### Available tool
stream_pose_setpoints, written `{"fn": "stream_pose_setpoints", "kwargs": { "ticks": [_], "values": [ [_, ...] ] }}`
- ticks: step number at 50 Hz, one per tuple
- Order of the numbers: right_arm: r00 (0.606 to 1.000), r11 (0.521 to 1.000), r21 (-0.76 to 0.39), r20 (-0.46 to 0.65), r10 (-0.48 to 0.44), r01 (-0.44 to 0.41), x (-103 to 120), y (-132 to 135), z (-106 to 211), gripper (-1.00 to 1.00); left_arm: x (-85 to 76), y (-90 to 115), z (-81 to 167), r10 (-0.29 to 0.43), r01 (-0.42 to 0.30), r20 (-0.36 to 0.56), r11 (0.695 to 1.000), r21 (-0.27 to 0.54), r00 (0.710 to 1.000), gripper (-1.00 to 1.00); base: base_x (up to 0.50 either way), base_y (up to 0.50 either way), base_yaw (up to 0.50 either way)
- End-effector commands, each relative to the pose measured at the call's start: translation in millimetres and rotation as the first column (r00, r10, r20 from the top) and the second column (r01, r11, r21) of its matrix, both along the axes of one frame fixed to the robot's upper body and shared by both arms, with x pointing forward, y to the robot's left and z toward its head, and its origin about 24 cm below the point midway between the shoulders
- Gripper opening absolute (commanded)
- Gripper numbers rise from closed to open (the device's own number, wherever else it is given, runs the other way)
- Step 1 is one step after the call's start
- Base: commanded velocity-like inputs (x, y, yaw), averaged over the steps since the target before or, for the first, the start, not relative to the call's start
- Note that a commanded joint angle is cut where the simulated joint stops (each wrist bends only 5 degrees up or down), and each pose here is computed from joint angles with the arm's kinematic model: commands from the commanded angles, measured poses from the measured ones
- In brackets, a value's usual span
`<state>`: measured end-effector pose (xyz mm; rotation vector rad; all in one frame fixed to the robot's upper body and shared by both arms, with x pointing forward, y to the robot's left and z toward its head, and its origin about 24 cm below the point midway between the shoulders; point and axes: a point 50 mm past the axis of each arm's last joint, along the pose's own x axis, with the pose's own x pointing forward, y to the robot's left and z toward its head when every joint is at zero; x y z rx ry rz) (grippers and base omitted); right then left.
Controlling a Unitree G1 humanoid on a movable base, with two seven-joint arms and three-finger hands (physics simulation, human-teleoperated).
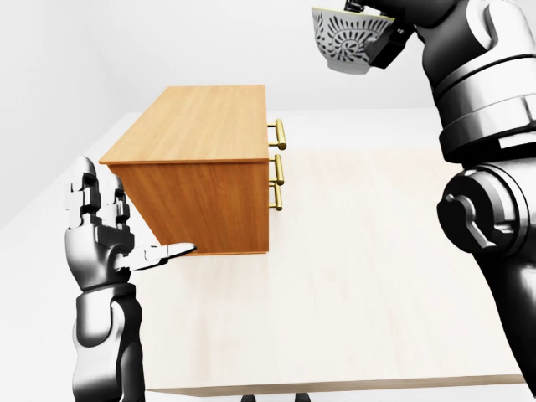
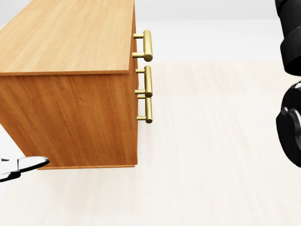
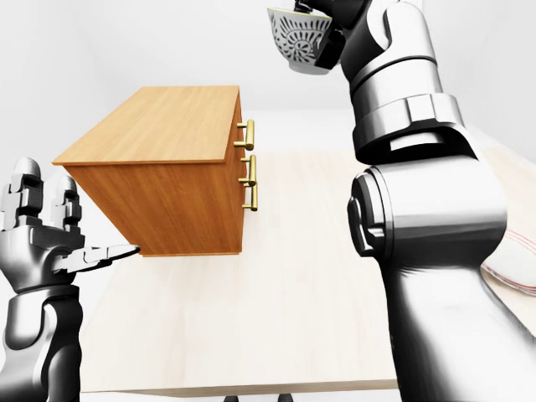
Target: Put the bowl on top of the cabinet.
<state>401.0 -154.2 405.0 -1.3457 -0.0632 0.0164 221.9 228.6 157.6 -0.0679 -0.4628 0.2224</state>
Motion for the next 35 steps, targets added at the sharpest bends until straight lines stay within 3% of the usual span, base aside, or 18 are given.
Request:
{"fn": "stream_pose_setpoints", "kwargs": {
  "ticks": [1, 22, 35],
  "values": [
    [0.997, 0.994, -0.083, -0.045, 0.069, -0.073, 6, 49, -14, -1.0, 9.6, -2, -20, -0.016, 0.013, -0.085, 0.999, -0.032, 0.996, 1.0, 0.0, 0.0, 0.0],
    [0.965, 0.962, -0.084, -0.064, 0.254, -0.259, 1, 123, -37, -1.0, 10.0, -4, -22, -0.023, 0.02, -0.093, 0.999, -0.034, 0.995, 1.0, 0.0, 0.0, 0.0],
    [0.946, 0.945, -0.064, -0.063, 0.317, -0.321, -4, 146, -41, -1.0, 9.2, -5, -21, -0.024, 0.021, -0.088, 0.999, -0.032, 0.996, 1.0, 0.0, 0.0, 0.0]
  ]
}}
